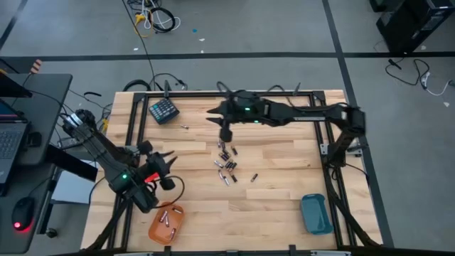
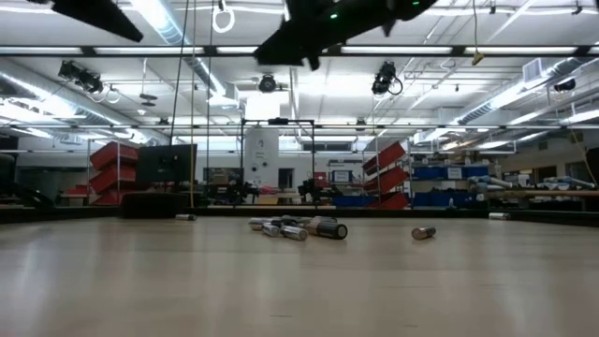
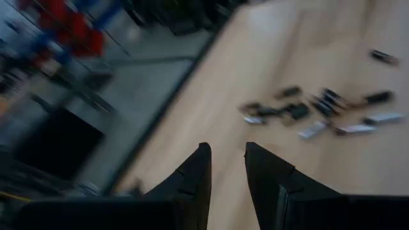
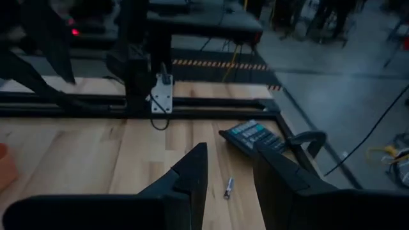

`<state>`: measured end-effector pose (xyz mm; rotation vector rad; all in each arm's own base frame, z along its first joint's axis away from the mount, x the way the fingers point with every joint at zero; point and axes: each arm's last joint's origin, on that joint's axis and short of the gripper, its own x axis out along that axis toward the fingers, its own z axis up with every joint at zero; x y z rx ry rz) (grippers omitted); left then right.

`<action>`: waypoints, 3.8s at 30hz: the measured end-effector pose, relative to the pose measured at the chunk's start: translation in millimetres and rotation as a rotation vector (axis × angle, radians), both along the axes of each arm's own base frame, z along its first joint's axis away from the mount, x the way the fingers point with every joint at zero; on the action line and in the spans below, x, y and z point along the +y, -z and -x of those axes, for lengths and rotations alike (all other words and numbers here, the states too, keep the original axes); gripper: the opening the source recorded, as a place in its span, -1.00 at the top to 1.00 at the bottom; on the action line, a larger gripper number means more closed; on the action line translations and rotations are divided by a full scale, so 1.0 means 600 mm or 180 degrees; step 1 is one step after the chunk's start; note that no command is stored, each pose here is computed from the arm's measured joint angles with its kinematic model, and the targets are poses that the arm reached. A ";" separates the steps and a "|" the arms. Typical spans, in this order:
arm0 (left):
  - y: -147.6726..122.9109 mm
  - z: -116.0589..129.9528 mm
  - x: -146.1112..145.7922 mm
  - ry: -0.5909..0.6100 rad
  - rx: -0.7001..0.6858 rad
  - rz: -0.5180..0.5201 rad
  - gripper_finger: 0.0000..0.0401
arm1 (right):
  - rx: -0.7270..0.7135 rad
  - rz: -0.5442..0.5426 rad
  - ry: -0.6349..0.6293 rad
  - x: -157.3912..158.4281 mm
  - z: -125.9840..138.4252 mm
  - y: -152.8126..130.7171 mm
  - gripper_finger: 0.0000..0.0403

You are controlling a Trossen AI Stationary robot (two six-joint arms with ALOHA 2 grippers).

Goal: Sort batteries
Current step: Put the silver battery into the orange bin

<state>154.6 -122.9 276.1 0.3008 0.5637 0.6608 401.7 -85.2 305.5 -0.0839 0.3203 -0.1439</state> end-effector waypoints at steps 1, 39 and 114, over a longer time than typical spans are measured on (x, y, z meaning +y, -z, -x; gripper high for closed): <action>-0.001 0.001 0.002 0.0005 -0.0028 -0.0106 0.54 | 0.0080 -0.0027 0.0002 -0.005 -0.016 0.005 0.45; -0.040 0.089 0.074 0.0158 -0.0974 -0.0205 0.54 | 0.1019 -0.1059 0.0681 -0.079 -0.263 0.239 0.34; 0.128 -0.086 0.453 0.0763 0.2403 0.1404 0.40 | 0.1253 -0.0257 0.0502 -0.026 0.172 -0.082 0.77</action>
